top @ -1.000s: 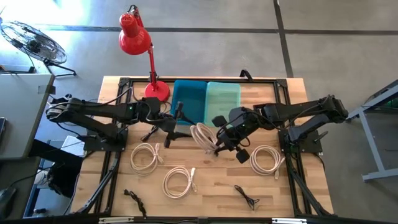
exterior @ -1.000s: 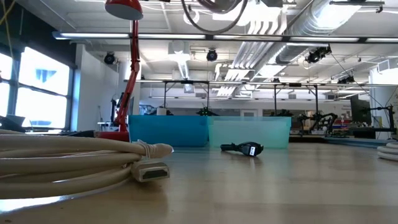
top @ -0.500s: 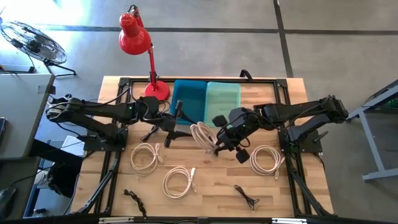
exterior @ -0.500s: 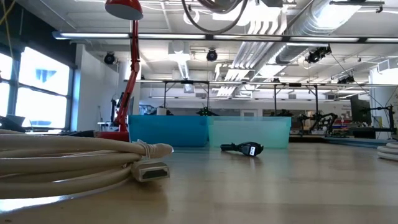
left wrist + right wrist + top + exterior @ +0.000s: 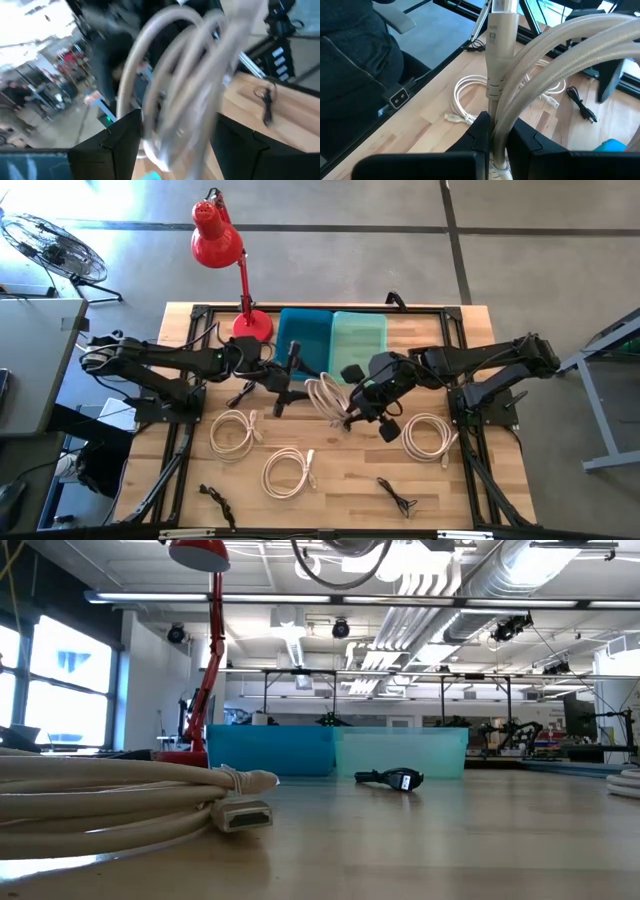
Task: Pick & Place USB Port
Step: Put the white HDMI cable into the blue bin
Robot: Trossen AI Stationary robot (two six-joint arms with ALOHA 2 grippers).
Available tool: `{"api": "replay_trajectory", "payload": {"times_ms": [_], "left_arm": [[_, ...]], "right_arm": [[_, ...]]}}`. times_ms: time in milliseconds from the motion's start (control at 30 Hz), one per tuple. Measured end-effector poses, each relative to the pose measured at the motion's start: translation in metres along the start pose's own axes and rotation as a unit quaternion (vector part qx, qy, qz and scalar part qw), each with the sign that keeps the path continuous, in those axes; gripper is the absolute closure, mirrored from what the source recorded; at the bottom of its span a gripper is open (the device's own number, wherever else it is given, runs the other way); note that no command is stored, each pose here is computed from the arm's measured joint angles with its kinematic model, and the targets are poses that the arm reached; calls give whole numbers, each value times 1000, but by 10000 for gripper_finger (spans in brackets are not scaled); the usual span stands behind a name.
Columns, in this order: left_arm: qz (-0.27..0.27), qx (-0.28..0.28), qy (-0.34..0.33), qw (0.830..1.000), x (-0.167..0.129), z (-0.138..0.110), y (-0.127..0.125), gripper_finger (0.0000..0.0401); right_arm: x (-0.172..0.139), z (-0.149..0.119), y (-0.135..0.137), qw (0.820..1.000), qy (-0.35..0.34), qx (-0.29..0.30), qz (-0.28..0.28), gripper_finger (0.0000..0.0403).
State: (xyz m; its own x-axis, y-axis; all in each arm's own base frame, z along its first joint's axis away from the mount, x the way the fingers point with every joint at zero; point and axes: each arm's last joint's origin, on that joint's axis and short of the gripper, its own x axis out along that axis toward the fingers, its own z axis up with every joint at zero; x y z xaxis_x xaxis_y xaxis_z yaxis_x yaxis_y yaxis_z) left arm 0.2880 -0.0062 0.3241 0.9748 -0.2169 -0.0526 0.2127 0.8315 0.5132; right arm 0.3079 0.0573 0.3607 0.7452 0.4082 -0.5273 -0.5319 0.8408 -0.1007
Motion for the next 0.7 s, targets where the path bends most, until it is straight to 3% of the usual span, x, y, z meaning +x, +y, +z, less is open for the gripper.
{"api": "replay_trajectory", "payload": {"times_ms": [133,300,467,700], "left_arm": [[22,1,12,1000,2,-2,1,228],[26,16,19,999,2,-3,1,368],[40,18,41,998,2,-5,1,370],[48,19,61,997,0,-7,2,370]], "right_arm": [[0,0,0,1000,0,0,-1,375],[0,0,-1,1000,1,6,-14,357],[0,0,-2,999,9,21,-34,319],[-4,-3,-5,989,42,47,-135,277]]}}
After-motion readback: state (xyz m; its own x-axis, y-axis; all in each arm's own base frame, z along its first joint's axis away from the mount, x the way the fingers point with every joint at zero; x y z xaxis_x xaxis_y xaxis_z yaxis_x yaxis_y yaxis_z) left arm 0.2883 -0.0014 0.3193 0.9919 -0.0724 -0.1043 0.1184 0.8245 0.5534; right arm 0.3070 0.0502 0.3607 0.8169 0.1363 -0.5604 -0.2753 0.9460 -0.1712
